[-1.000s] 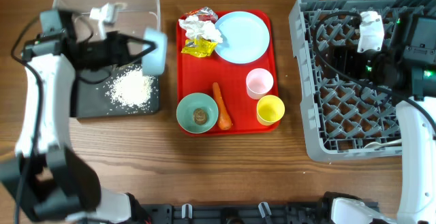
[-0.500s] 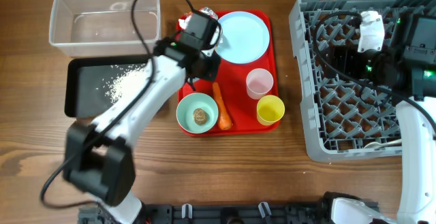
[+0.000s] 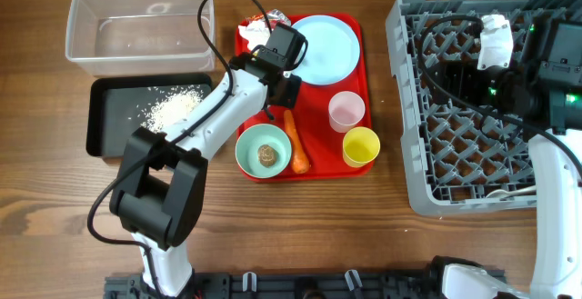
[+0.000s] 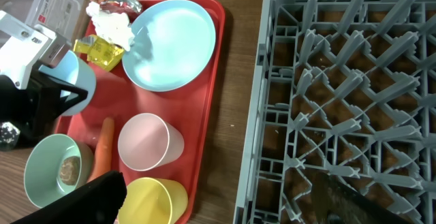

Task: Sort waste into correct bins and load items into the dishwasher rack
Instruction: 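Return the empty bowl to the red tray with the left gripper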

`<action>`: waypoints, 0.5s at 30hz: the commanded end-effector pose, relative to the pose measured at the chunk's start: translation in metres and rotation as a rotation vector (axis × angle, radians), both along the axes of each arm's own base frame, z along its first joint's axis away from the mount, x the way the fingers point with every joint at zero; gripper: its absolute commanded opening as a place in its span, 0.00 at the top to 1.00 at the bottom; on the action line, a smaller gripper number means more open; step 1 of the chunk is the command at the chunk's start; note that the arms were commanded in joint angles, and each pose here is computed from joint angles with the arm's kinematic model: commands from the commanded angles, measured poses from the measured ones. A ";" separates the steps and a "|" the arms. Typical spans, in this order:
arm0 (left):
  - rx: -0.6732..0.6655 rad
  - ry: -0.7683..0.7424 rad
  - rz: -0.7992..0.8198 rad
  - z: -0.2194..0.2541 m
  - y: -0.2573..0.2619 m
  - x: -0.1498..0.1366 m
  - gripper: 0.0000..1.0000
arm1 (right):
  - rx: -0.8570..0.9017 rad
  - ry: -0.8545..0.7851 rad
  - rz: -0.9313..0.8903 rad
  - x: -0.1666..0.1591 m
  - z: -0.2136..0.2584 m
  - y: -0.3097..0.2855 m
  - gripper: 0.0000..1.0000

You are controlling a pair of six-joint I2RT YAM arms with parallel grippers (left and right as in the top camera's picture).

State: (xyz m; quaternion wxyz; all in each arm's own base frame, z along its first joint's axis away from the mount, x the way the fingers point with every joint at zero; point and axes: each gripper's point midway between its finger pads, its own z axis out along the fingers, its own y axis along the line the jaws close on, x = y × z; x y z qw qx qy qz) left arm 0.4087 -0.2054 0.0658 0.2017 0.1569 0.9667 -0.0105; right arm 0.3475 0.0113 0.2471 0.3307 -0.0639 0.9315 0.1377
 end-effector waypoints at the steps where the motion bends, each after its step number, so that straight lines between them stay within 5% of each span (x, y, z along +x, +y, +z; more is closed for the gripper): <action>1: 0.014 0.000 0.019 -0.008 0.000 0.002 0.96 | -0.014 0.005 0.010 0.002 -0.004 0.000 0.11; 15: 0.013 0.059 -0.026 -0.036 -0.018 -0.008 0.96 | -0.014 0.006 0.010 0.002 -0.004 0.000 0.11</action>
